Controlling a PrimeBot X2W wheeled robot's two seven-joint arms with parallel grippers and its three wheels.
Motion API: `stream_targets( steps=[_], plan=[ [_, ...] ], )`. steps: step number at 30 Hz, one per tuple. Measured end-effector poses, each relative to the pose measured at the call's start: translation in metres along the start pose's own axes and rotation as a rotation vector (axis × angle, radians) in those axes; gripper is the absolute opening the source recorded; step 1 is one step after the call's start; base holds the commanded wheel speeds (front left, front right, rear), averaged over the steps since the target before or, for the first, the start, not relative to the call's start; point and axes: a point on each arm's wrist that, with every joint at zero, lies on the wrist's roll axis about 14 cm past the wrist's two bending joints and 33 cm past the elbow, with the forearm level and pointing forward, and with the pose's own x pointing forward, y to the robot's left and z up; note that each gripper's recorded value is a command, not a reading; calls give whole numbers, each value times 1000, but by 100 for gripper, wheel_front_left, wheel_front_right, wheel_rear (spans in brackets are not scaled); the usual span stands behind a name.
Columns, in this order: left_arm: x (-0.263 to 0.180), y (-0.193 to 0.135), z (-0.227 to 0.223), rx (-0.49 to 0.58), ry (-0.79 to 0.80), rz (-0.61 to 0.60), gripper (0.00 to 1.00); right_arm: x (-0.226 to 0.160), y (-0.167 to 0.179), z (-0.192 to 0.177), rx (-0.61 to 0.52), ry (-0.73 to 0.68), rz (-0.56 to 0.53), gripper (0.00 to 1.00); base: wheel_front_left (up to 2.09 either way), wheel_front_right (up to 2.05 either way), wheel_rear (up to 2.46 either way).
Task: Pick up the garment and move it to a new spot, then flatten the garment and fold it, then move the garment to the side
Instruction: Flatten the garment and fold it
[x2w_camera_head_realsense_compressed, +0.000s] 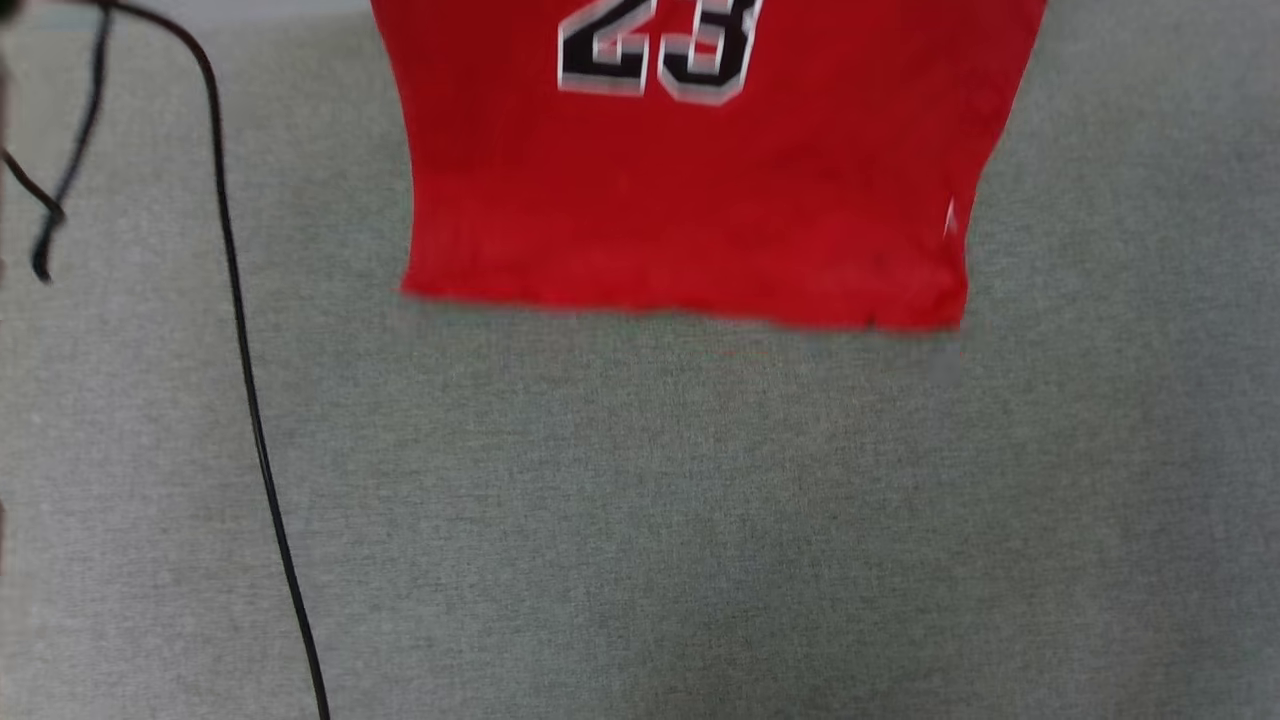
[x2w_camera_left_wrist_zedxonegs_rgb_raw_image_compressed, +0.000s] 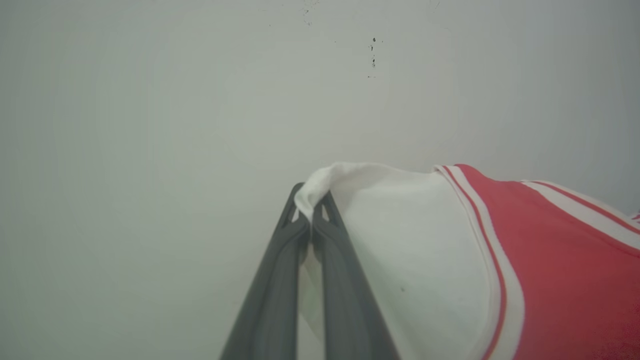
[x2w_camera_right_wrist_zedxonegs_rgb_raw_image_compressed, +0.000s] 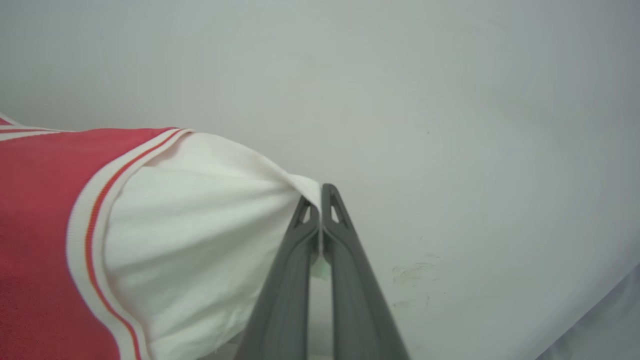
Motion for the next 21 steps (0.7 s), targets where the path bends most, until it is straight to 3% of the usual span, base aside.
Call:
stream_targets(
  steps=[7,11,14,21],
  plan=[
    [34,11,3,16,-74,14,0,37,0,33,-29,-117,-13,0,0,0,0],
    [44,14,-17,10,-49,14,0,52,3,31,-32,-126,-12,0,0,0,0],
    [46,18,-45,0,-2,19,0,63,15,12,-32,-92,12,0,0,0,0],
    [34,22,-134,-68,160,35,0,75,60,-72,15,62,99,0,0,0,0]
  ],
)
